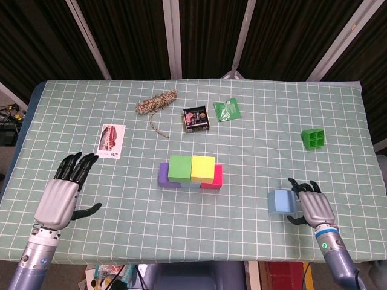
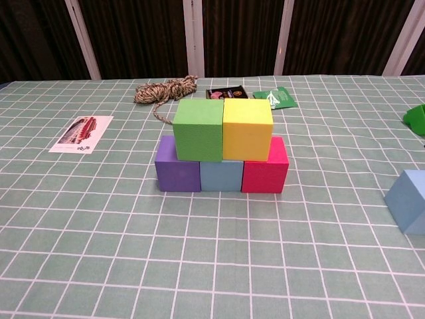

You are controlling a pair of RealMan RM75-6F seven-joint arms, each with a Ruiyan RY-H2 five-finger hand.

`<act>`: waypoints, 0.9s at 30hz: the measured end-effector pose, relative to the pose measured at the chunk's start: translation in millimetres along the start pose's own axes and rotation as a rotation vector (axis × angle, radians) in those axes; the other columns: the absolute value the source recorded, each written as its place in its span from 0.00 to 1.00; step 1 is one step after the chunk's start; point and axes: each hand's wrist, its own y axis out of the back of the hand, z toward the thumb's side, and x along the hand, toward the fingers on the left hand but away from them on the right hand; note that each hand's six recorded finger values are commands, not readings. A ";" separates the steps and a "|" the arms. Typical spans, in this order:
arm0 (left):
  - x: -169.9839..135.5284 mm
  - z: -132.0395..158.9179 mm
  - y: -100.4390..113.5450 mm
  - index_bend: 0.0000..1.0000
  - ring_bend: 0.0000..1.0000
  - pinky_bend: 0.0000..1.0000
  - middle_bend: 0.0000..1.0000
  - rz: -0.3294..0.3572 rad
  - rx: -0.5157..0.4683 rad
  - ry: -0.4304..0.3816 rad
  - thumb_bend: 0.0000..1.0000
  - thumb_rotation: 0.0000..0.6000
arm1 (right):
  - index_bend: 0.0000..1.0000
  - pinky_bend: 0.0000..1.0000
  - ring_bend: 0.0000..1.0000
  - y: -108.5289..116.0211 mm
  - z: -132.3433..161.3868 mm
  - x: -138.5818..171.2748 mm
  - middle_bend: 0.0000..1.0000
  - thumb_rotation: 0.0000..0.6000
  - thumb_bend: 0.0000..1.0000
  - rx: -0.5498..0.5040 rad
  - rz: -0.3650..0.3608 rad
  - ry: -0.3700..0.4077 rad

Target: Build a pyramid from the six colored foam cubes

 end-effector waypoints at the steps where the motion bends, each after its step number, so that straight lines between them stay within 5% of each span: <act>1: 0.0 -0.1 0.1 0.00 0.00 0.00 0.06 0.001 0.000 0.000 0.10 1.00 | 0.00 0.00 0.16 -0.7 0.4 -0.3 0.27 1.00 0.24 0.000 0.001 0.002; 20: 1.1 -1.5 1.5 0.00 0.00 0.00 0.06 0.007 0.004 0.004 0.10 1.00 | 0.00 0.00 0.17 -6.9 7.1 -7.7 0.27 1.00 0.24 -0.028 0.003 0.002; 27: 1.5 -2.1 0.2 0.00 0.00 0.00 0.06 0.003 0.005 0.006 0.10 1.00 | 0.00 0.00 0.24 -7.6 7.8 -10.9 0.35 1.00 0.24 -0.030 -0.006 0.003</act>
